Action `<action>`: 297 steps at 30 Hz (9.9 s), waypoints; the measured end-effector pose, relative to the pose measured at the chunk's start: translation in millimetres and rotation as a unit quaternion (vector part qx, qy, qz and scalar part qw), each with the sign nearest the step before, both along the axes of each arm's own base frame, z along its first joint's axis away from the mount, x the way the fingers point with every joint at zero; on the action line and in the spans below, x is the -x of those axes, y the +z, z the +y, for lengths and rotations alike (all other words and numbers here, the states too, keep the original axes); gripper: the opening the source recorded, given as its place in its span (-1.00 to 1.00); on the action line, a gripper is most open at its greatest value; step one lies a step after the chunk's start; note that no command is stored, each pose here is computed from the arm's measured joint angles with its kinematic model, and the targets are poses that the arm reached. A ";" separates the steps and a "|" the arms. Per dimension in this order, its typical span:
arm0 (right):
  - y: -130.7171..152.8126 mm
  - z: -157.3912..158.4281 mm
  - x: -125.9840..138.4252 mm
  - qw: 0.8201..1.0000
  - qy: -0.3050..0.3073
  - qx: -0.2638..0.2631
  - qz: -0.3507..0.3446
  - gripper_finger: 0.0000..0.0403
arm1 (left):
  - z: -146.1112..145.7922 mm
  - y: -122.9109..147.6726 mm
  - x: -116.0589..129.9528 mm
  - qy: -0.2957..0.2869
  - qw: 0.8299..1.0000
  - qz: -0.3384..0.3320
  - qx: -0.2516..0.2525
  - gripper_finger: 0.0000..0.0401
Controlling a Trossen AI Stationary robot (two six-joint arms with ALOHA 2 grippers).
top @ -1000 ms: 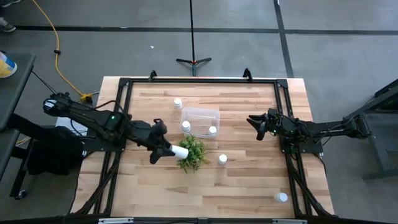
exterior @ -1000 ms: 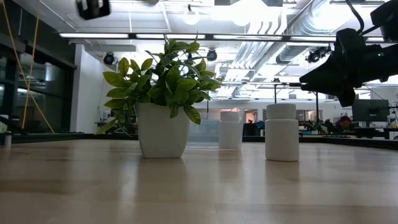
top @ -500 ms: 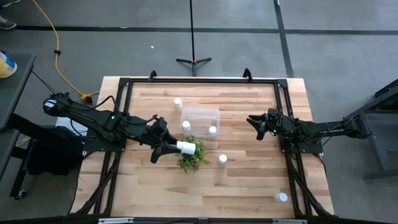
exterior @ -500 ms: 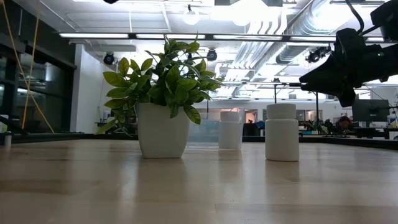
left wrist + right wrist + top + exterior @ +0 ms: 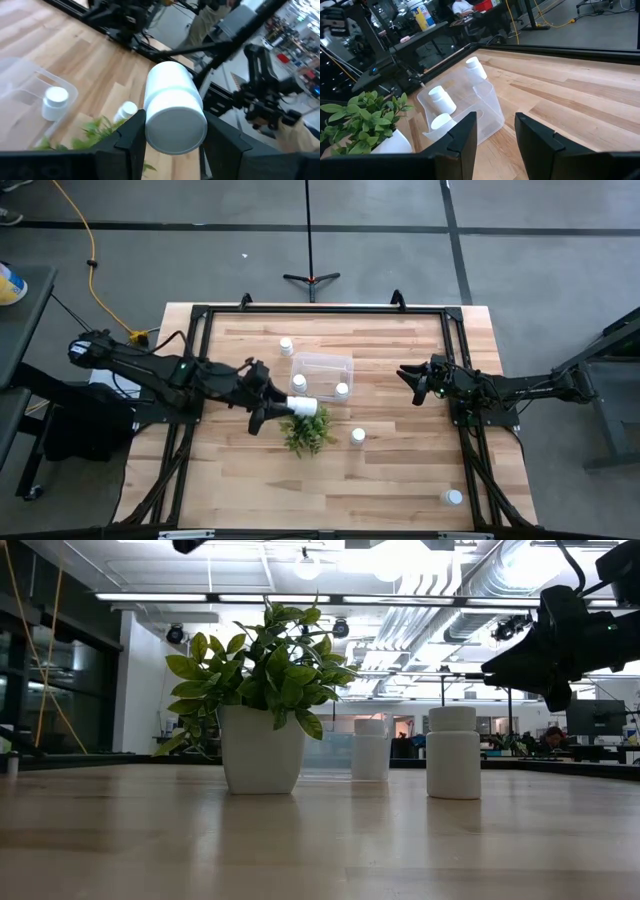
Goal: Pick and place pill bottles into a basket
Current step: Put the white pill bottle in the transparent bin
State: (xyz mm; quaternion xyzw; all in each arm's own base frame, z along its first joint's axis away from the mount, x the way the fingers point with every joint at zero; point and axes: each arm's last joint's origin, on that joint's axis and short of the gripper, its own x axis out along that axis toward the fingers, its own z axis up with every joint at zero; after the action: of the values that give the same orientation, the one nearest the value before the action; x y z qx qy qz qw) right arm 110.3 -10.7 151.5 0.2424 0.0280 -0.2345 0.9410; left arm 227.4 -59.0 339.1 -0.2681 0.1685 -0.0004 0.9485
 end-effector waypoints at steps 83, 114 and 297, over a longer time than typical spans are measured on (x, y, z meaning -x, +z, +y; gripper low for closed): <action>-0.7 -0.3 0.3 1.000 -0.008 -0.011 -0.001 -0.38 | 125.6 -2.1 -113.4 -0.079 0.958 0.174 -0.214 -0.03; -1.1 -0.7 0.1 1.000 -0.015 -0.007 0.002 -0.38 | 123.0 -45.7 -153.9 -0.173 0.864 0.402 -0.250 -0.03; 20.7 1.3 -2.5 0.995 0.027 0.034 -0.094 -0.38 | 61.6 -144.1 137.6 0.074 0.958 -0.177 -0.215 -0.26</action>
State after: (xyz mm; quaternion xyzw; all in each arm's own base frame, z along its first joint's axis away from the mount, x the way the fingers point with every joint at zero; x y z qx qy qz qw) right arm 112.8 -9.4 172.3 0.2302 -0.0618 -0.1863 0.9531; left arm 89.7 2.7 195.0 -0.0653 -0.0262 0.0589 0.9958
